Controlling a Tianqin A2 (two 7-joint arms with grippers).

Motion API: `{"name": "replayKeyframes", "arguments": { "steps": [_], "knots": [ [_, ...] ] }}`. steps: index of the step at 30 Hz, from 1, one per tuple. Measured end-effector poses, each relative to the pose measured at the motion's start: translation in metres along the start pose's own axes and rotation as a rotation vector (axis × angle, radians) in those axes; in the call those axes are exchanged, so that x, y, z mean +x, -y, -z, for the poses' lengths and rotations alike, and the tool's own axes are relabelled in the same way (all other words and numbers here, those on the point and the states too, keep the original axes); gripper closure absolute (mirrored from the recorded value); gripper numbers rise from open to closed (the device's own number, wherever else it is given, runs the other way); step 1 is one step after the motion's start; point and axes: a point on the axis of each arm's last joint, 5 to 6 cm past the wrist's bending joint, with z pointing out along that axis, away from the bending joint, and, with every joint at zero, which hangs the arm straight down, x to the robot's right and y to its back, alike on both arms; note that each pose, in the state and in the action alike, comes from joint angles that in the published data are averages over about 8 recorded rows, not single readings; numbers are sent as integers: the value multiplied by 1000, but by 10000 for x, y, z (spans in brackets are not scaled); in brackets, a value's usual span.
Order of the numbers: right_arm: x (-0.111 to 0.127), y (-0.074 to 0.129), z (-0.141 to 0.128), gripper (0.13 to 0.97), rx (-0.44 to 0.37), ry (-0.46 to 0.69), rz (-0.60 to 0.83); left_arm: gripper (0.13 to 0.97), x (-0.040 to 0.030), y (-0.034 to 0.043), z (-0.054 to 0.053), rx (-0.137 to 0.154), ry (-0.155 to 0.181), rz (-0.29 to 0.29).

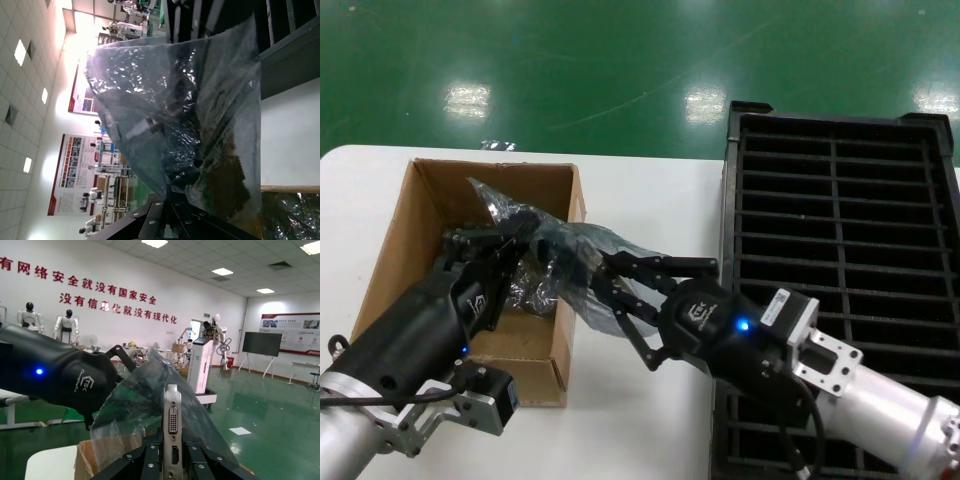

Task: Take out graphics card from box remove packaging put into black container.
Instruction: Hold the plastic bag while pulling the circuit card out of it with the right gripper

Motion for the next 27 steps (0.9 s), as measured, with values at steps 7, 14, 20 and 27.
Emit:
{"name": "replayKeyframes", "arguments": {
  "steps": [7,14,20,27],
  "knots": [
    [-28,111,150,902,-13,7,27,959,0,0,0,0,0,0],
    [-30,180,302,902,-30,5,50,959,0,0,0,0,0,0],
    [6,258,447,902,-39,-12,75,959,0,0,0,0,0,0],
    [32,311,596,902,-51,-35,92,959,0,0,0,0,0,0]
  ]
}}
